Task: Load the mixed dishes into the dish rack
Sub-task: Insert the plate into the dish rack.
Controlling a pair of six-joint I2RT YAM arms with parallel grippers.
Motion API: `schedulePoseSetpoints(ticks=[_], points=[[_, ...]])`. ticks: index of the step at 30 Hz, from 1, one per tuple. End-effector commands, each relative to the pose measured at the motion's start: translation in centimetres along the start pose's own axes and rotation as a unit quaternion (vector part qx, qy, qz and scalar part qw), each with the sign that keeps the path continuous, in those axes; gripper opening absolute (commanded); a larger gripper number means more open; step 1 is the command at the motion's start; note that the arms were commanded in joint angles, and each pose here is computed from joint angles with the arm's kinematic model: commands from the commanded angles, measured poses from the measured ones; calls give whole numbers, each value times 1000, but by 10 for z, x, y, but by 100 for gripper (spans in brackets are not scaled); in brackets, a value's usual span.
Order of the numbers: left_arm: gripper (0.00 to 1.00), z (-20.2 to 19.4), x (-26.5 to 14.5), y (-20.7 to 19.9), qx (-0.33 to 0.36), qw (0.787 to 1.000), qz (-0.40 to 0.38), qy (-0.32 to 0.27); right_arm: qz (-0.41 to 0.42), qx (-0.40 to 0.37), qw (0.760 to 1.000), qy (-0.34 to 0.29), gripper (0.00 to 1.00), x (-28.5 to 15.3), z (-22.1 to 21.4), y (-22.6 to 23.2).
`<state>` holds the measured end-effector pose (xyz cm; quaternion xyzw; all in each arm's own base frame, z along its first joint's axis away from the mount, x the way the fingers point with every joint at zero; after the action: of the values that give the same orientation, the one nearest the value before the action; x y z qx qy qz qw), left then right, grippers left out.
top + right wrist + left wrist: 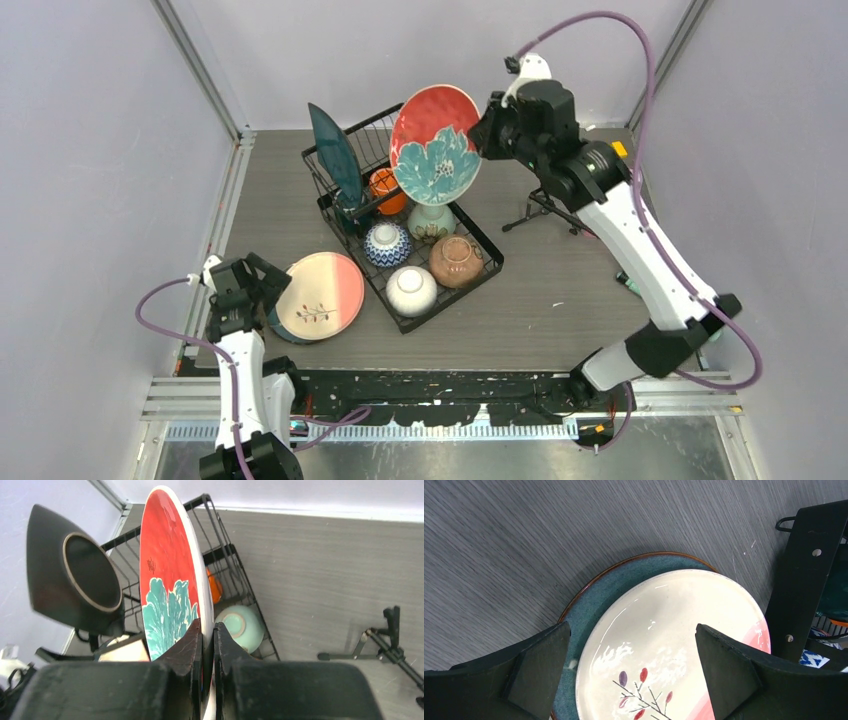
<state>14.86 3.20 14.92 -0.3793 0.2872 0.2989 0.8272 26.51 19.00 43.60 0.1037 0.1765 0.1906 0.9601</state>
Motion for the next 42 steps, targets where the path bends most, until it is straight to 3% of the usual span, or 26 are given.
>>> schedulePoseSetpoints(ticks=[1, 10, 20, 31, 42], points=[[100, 3, 2, -5, -8, 1000, -19, -10, 37, 10, 984, -172, 0, -10, 82, 27], [100, 3, 3, -4, -4, 1000, -16, -13, 22, -100, 979, -177, 0, 27, 81, 96], [100, 3, 6, -4, -1, 1000, -15, -10, -43, -207, 961, -177, 0, 50, 56, 131], [100, 2, 8, -4, -1, 1000, -14, -9, -61, -205, 953, -215, 0, 44, 70, 138], [100, 0, 9, -2, -5, 1000, -12, -7, -63, -214, 956, -190, 0, 55, 55, 140]])
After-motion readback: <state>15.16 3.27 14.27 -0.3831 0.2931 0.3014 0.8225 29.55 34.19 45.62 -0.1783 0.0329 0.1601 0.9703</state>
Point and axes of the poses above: each gripper's point midway between its finger pads, its own x axis out along the fingers, its own y axis along the line the jaws close on, z = x × y, the point moved 10 cm from there along -x, back along the fingers, and after that the axes turned 4 degrees about -x, right-handed, at the moved point
